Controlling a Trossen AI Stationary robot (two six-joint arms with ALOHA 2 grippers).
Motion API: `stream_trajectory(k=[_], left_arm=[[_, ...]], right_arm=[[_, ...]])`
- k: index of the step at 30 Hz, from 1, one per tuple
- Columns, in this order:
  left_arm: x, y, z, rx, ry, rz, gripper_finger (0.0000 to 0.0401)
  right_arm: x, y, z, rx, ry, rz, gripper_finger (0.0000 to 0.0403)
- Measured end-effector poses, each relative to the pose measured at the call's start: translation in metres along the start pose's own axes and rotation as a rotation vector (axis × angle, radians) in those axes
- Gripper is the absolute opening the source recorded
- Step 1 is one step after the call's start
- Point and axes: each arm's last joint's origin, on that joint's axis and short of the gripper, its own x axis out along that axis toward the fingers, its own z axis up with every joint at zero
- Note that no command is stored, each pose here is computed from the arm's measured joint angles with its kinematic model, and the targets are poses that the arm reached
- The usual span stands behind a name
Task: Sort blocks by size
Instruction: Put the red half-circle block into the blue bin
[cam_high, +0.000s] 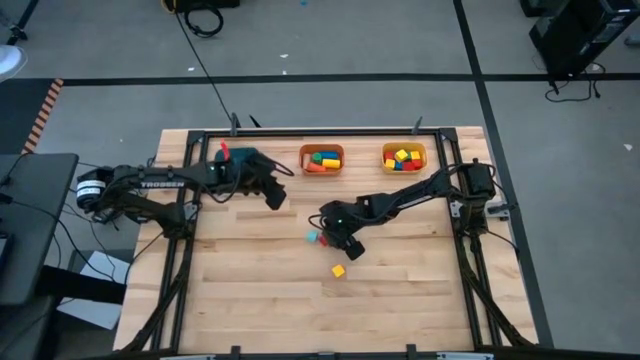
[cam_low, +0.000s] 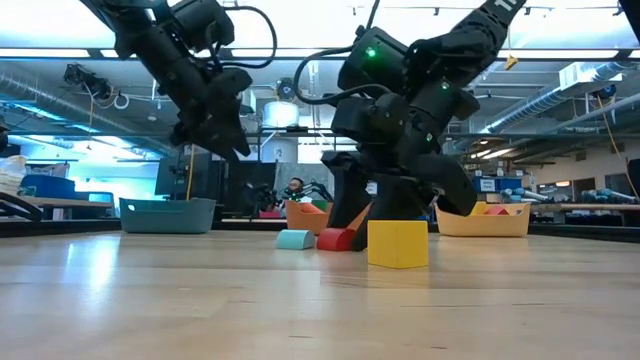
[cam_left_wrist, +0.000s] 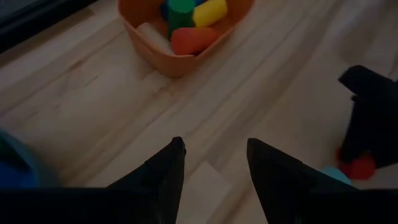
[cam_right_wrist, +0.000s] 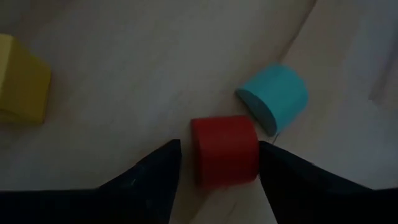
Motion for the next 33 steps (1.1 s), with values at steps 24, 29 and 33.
stream_trajectory(k=[24, 29, 33], left_arm=[[-0.010, -0.031, 0.024, 0.262, -0.347, -0.163, 0.0182], [-0.019, -0.037, 0.040, 0.327, -0.542, -0.195, 0.0182], [-0.024, -0.040, 0.047, 0.322, -0.636, -0.215, 0.0182]], right_arm=[[-0.112, -0.008, 0.025, 0.685, -0.033, -0.260, 0.0145], [-0.176, -0.006, 0.039, 0.766, -0.259, -0.309, 0.0145], [-0.209, -0.003, 0.042, 0.839, -0.391, -0.324, 0.0145]])
